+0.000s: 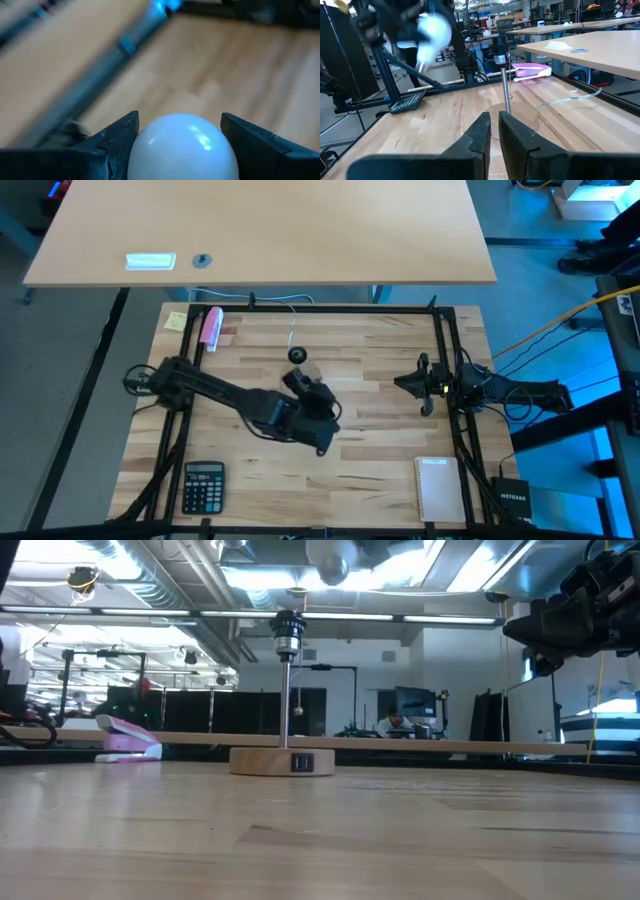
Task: Screw lightbulb
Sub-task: Insert the white lightbulb into the brown lamp
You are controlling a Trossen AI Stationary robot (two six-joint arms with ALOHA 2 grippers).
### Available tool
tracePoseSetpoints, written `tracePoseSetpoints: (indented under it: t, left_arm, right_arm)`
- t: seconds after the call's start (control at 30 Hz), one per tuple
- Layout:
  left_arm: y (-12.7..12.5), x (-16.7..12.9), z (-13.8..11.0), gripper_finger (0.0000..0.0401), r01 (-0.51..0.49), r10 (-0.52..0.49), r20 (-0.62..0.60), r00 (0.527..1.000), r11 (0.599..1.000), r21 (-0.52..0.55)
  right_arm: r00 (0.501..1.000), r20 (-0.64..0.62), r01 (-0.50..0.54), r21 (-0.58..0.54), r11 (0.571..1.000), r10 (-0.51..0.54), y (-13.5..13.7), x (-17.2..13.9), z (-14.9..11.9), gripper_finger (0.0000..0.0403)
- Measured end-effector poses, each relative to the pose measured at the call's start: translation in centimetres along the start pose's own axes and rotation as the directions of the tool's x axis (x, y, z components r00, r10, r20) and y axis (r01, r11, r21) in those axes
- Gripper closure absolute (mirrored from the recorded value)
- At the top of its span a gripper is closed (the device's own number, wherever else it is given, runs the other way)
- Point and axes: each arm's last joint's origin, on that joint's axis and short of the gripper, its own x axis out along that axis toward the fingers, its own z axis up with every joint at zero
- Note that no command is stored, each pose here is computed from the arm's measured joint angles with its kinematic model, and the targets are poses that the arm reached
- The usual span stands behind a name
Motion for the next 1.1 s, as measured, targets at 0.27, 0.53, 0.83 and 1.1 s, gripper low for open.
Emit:
tracePoseSetpoints:
  t: [0.27, 0.53, 0.83, 1.1]
  left_arm:
    - [2.9, -2.5, 1.3, 0.0152, -0.175, 0.172, 0.147, 0.974, 0.985, 0.009]
    - [2.4, -3.1, 1.7, 0.0151, -0.124, 0.123, 0.161, 0.979, 0.992, -0.003]
    - [1.1, -4.3, 1.1, 0.015, -0.005, -0.003, 0.137, 0.991, 0.998, 0.056]
    - [0.5, -4.5, 2.1, 0.0149, 0.035, -0.048, 0.183, 0.982, 0.997, 0.076]
  right_arm:
    - [1.0, 0.001, -0.002, -0.014, 1.0, 0.002, 0.0, 0.0, 0.0, 0.0361]
    - [1.0, 0.002, -0.005, -0.015, 1.0, 0.005, 0.0, 0.0, 0.0, 0.0361]
    - [1.0, 0.008, -0.002, -0.016, 1.0, 0.002, 0.0, 0.0, 0.1, 0.0361]
    - [0.996, 0.033, -0.088, 0.182, 0.979, 0.083, 0.3, -0.1, 0.7, 0.0361]
